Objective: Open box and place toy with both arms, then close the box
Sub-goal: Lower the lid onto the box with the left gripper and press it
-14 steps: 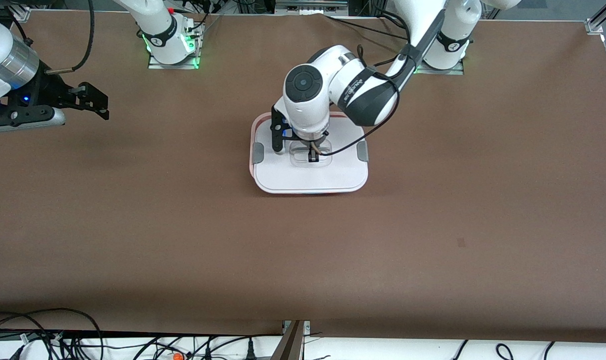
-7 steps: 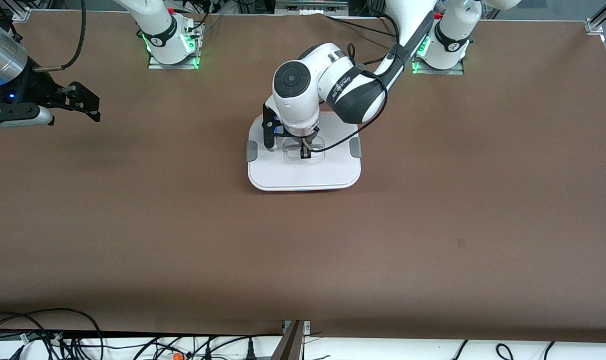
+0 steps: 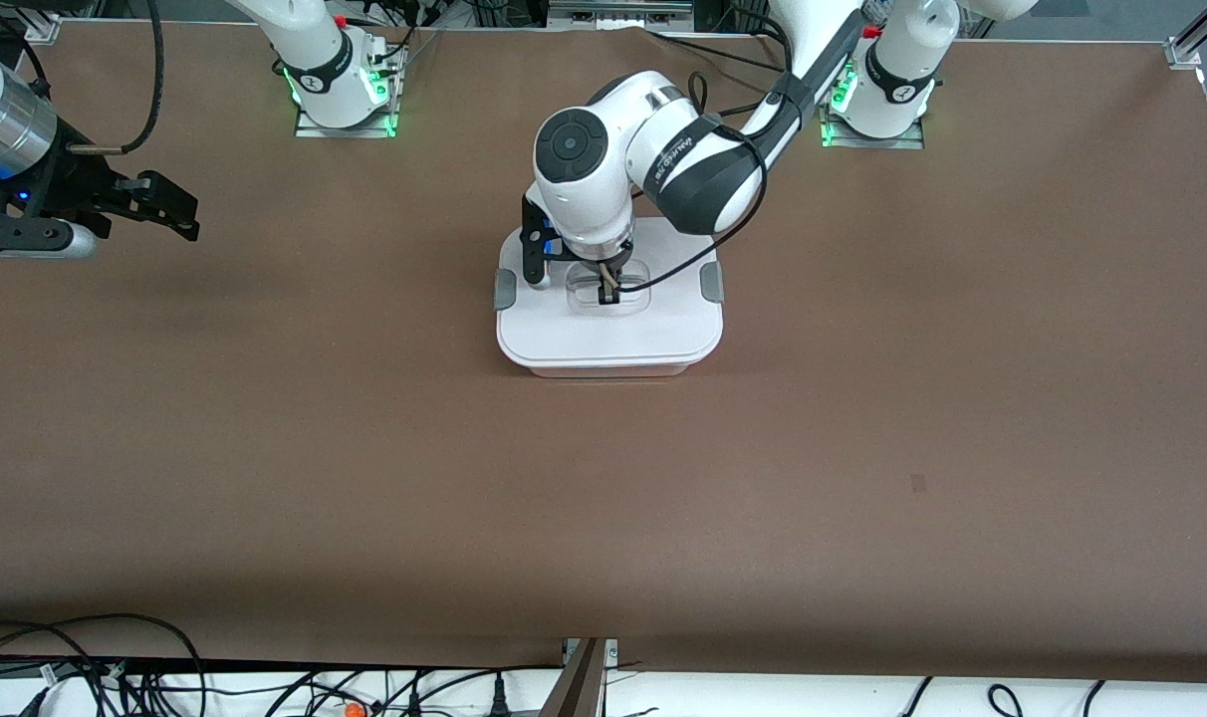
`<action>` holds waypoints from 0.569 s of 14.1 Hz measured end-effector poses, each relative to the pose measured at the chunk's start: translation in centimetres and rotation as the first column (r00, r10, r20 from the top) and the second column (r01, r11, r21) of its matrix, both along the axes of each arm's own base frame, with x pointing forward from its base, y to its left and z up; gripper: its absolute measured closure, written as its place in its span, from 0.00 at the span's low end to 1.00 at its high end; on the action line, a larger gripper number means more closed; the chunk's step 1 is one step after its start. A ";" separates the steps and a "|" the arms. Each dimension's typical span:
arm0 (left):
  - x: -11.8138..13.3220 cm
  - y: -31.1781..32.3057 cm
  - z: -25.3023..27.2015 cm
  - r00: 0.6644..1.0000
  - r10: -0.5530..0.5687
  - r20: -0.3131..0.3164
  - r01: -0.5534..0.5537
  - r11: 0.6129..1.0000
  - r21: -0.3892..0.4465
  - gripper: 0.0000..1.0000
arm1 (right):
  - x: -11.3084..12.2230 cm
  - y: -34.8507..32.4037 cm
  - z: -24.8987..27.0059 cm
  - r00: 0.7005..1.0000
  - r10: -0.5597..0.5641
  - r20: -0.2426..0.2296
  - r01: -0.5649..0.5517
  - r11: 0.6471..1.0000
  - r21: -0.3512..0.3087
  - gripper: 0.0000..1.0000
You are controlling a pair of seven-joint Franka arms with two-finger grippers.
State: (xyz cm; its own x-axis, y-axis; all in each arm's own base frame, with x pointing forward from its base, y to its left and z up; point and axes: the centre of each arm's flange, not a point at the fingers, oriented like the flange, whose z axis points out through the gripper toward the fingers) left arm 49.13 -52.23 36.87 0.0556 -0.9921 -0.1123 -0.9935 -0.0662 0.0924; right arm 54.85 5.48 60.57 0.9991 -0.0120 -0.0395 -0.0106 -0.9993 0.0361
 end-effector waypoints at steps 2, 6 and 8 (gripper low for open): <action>-0.7 -0.4 -0.4 1.000 -0.020 0.006 0.020 1.000 0.021 0.93 | 0.5 -0.6 0.4 0.999 -0.016 0.039 0.015 1.000 0.024 0.00; -0.9 -0.5 -0.9 1.000 -0.026 0.006 0.026 0.999 0.028 0.93 | 0.9 -0.7 0.4 0.998 -0.023 0.064 0.019 0.999 0.048 0.00; -0.8 -0.5 -1.1 1.000 -0.027 0.008 0.026 0.999 0.030 0.93 | 1.2 -0.6 0.1 0.998 -0.023 0.062 0.020 0.999 0.048 0.00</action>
